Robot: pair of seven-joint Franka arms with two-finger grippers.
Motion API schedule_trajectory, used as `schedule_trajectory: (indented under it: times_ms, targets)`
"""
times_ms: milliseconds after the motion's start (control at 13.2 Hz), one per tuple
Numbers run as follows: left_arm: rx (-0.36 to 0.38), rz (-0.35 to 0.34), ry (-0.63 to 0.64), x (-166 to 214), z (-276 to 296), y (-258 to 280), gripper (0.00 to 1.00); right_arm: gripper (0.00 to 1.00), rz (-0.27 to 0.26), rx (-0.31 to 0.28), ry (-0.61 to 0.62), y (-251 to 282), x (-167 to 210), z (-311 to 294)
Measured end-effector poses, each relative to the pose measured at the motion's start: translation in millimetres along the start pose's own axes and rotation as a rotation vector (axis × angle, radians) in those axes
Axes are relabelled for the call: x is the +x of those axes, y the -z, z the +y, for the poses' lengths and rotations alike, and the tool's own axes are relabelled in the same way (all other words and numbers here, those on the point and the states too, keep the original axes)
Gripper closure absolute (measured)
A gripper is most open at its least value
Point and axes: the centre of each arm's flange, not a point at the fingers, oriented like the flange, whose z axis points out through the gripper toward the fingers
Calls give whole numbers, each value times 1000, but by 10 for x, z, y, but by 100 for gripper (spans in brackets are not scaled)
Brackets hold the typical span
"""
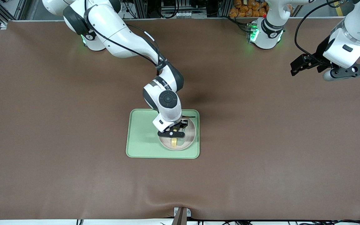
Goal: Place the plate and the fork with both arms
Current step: 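Lower the right gripper and grasp the yellow fork on the plate, then lift the yellow fork with the right gripper and carry it beside the plate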
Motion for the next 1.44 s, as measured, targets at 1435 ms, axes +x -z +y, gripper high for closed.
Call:
schedule_trajectory:
  times_ms: [1435]
  targets:
    - [1,-2,-2,3,9,-13,0,80,41,31,-13,64,89,-27]
